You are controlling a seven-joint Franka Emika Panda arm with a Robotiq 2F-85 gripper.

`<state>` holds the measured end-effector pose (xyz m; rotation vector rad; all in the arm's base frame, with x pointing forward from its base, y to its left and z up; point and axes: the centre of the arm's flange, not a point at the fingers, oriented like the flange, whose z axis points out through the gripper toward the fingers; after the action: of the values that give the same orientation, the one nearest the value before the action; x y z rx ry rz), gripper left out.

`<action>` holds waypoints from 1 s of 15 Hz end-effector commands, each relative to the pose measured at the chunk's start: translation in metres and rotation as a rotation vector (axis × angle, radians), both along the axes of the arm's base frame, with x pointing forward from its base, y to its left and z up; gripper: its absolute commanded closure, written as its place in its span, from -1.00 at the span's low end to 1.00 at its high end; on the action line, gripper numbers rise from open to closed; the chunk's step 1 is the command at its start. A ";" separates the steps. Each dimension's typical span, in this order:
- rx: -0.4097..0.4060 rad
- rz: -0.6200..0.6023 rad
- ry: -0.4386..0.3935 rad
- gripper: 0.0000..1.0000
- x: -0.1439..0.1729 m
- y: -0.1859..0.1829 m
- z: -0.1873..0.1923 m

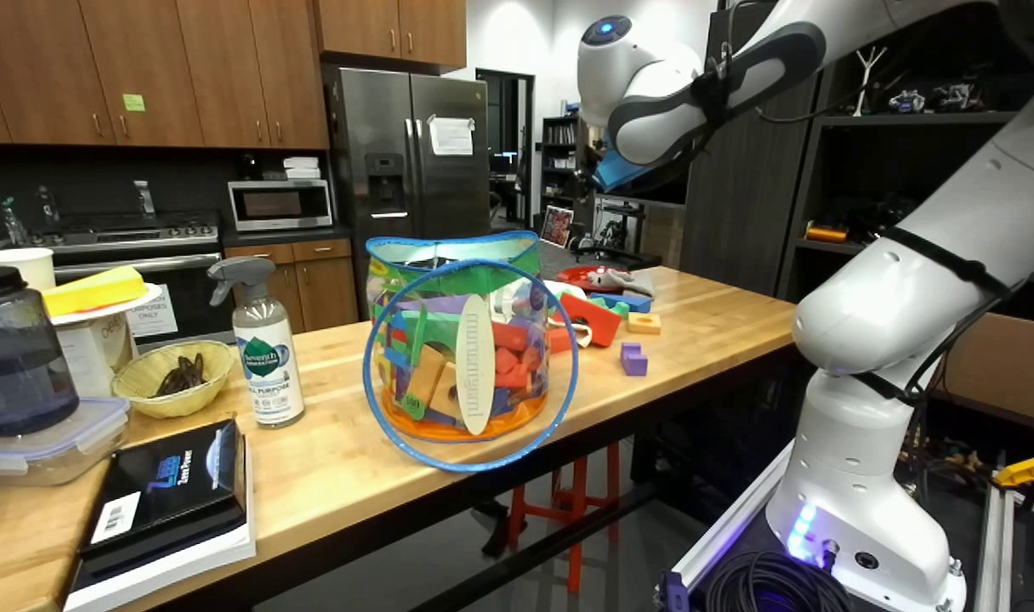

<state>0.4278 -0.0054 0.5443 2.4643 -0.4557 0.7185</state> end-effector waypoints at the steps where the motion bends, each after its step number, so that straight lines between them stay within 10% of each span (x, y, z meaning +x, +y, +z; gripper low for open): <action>1: 0.000 0.000 0.000 -1.00 0.000 0.000 0.000; 15: 0.024 -0.326 -0.023 -1.00 -0.005 0.015 -0.008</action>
<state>0.4171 0.0046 0.5332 2.3449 -0.7931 0.6237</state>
